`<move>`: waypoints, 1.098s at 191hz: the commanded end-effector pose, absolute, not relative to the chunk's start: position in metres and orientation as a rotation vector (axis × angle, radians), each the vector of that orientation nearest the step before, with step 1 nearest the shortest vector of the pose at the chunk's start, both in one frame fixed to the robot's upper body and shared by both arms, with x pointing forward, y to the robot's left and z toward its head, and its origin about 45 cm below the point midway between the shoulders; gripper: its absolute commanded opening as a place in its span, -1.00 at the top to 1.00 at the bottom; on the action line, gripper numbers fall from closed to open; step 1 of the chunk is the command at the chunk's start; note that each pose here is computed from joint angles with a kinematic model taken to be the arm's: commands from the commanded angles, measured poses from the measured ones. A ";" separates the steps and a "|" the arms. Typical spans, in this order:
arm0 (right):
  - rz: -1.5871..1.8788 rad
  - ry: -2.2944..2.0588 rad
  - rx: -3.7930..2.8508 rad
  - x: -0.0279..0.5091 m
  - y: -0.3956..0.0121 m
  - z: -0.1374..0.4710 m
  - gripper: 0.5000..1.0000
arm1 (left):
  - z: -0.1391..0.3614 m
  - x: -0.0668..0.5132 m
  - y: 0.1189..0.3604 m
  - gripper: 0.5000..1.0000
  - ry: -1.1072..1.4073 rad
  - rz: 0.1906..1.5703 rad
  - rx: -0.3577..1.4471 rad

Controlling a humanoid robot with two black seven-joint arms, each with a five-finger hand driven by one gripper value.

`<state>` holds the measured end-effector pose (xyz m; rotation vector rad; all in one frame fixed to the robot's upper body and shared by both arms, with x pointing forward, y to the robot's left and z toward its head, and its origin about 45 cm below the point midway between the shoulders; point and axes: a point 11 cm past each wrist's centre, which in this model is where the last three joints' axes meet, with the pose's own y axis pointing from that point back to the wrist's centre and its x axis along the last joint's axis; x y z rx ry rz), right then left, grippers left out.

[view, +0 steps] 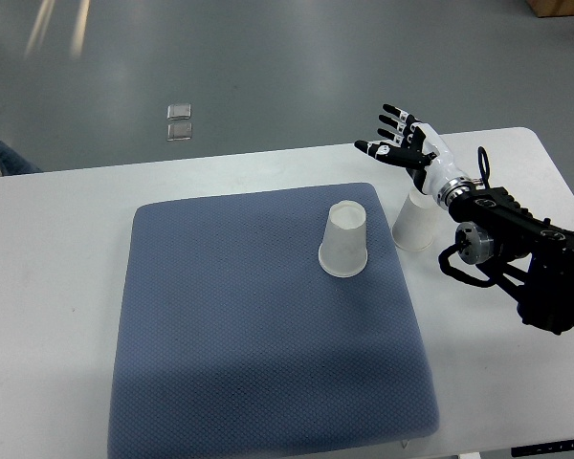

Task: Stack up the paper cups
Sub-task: 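Raise the right hand and open its fingers above the second cup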

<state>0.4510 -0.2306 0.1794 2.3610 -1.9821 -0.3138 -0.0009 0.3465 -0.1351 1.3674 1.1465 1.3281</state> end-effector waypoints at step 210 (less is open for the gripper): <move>-0.234 -2.082 2.356 0.459 -0.241 0.198 -0.69 | -0.135 -0.002 0.349 -1.00 1.146 1.335 1.373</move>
